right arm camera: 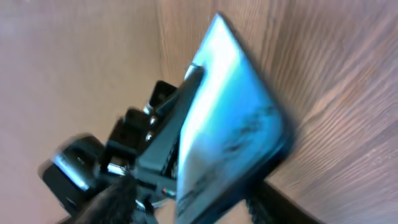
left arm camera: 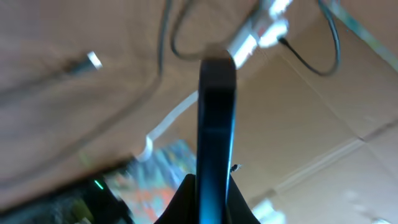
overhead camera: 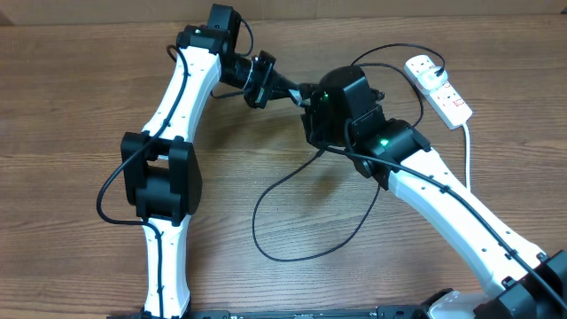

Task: Plug charger to phone and switch on socket

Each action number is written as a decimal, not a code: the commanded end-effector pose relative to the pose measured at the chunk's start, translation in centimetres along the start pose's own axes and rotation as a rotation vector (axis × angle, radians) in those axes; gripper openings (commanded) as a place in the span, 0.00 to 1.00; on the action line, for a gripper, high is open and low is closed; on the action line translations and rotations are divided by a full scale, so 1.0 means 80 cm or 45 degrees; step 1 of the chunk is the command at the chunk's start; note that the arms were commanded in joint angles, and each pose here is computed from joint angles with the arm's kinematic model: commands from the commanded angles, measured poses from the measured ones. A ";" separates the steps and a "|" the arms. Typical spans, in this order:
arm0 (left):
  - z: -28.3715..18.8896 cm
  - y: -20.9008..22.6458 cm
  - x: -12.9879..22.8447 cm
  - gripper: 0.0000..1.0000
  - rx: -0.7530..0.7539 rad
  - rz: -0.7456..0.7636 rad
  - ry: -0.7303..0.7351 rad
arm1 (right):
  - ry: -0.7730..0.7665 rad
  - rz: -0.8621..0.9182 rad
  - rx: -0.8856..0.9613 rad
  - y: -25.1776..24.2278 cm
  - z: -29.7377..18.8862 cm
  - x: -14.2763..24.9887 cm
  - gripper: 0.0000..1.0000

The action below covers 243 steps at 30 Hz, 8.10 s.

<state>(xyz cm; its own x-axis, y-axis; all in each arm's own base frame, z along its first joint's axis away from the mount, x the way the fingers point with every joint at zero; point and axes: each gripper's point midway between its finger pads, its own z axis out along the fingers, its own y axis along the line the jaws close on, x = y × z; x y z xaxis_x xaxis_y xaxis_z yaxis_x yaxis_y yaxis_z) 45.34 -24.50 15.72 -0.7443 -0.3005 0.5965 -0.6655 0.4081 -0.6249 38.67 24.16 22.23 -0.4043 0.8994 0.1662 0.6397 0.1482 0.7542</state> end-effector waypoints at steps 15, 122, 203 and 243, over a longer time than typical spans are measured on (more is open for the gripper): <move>-0.134 -0.028 0.006 0.04 -0.304 1.273 -0.529 | 0.304 -1.219 0.106 -0.033 -0.062 -0.011 0.91; -0.249 -0.098 0.118 0.04 0.230 1.308 -0.575 | 0.505 -1.401 0.190 -0.019 -0.036 0.068 0.04; -0.235 -0.105 0.211 0.04 0.562 1.509 -0.154 | 0.746 -1.573 -0.305 0.036 -0.143 0.178 0.04; -0.223 -0.100 0.203 0.04 0.490 1.480 -0.183 | 0.761 -1.579 -0.302 0.035 -0.132 0.180 0.04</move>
<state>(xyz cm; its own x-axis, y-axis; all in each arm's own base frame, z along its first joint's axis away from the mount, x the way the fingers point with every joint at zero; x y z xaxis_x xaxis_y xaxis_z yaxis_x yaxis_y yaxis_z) 40.35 -16.90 38.29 -0.9057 -0.0459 -0.4215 0.3983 0.2484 -0.8830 27.86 32.78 32.21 -0.8874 -0.0809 -0.4539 -0.4060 0.6036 0.6861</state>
